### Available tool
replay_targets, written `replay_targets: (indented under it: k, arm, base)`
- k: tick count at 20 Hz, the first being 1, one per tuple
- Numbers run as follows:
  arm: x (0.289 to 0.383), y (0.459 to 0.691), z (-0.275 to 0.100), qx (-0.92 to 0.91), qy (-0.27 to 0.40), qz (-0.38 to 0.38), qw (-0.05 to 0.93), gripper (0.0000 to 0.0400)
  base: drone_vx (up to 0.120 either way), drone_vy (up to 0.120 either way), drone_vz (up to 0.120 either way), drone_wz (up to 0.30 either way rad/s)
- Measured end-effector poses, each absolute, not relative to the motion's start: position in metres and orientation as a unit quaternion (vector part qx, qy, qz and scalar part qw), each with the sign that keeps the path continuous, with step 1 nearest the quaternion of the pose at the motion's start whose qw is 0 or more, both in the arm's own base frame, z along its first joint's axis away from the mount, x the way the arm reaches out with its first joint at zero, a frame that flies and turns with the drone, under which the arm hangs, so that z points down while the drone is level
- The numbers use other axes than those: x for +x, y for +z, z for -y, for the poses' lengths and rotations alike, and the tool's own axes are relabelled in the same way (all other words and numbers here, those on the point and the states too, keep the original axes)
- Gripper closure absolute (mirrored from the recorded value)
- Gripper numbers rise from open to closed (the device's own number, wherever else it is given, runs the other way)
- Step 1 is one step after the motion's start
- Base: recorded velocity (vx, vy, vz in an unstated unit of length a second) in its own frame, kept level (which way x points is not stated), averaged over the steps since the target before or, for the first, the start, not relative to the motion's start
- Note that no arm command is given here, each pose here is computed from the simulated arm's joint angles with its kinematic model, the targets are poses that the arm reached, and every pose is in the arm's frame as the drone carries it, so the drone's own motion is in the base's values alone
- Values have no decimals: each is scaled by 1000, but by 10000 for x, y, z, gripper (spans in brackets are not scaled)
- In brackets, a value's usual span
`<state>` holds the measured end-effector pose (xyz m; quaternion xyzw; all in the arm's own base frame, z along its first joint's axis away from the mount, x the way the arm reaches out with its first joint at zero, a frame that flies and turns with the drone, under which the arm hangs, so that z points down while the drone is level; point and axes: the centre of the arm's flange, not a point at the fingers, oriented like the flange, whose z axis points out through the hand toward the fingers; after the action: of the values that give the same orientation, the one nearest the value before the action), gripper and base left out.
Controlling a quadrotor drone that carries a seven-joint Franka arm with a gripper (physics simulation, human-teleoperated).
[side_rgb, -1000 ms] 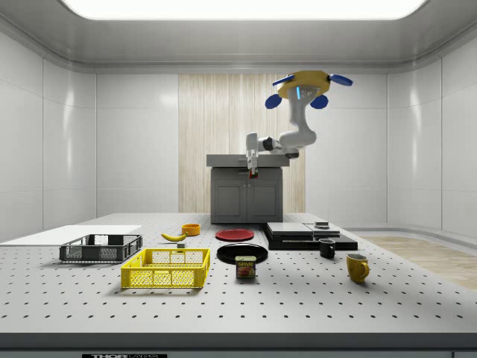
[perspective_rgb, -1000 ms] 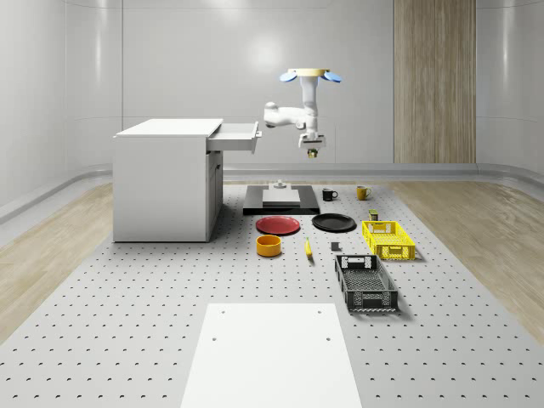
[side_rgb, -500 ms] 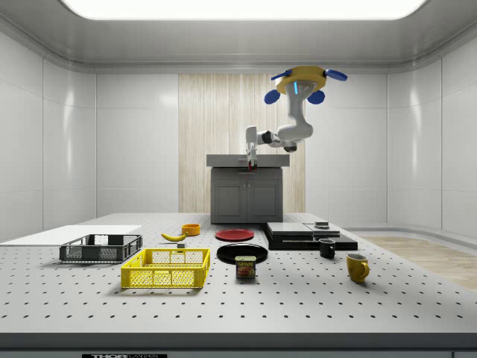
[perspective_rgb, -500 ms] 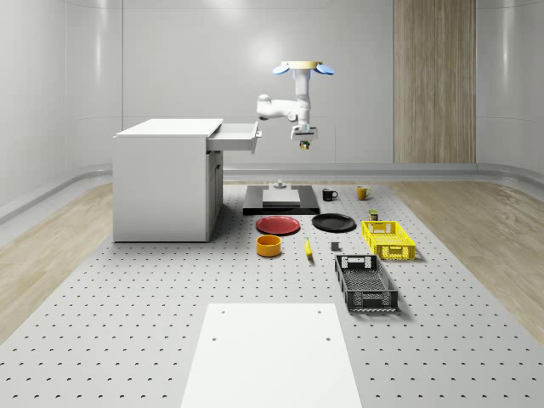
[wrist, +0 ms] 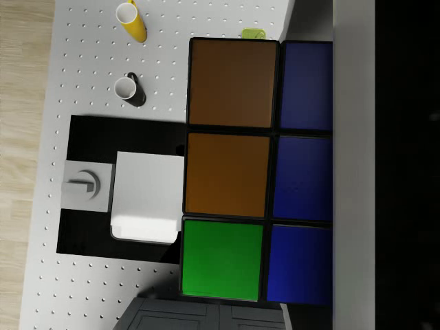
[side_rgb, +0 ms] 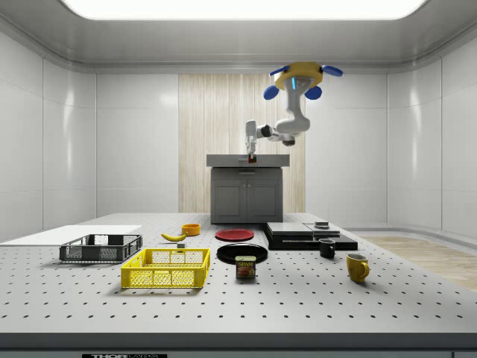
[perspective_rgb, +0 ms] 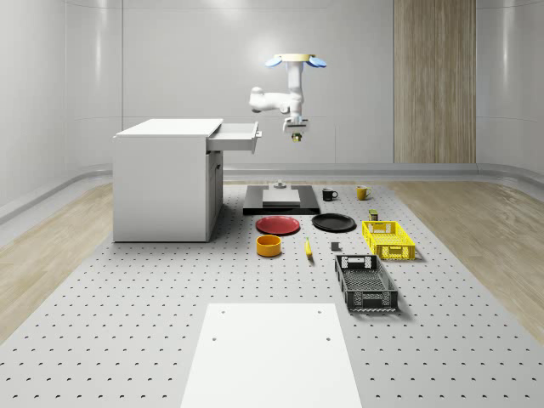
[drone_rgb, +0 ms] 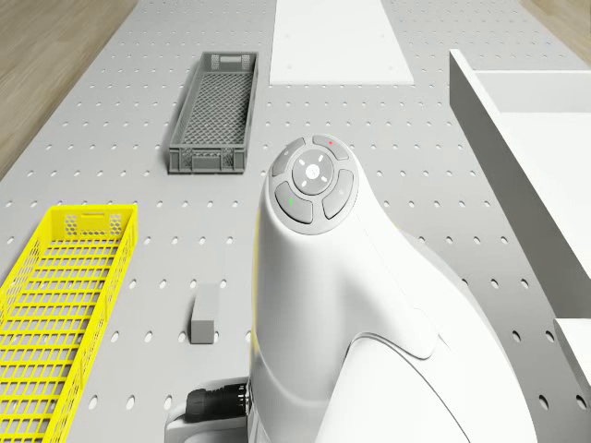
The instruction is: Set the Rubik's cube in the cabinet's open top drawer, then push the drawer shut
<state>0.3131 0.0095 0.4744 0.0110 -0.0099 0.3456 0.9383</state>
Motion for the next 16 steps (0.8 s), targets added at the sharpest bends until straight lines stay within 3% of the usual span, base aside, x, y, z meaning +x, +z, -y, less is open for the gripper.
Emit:
replay_targets:
  k: [16]
  arm:
    - [3131,4744,-95,11,346,10,938,107]
  base:
    - [0,-120,120,0]
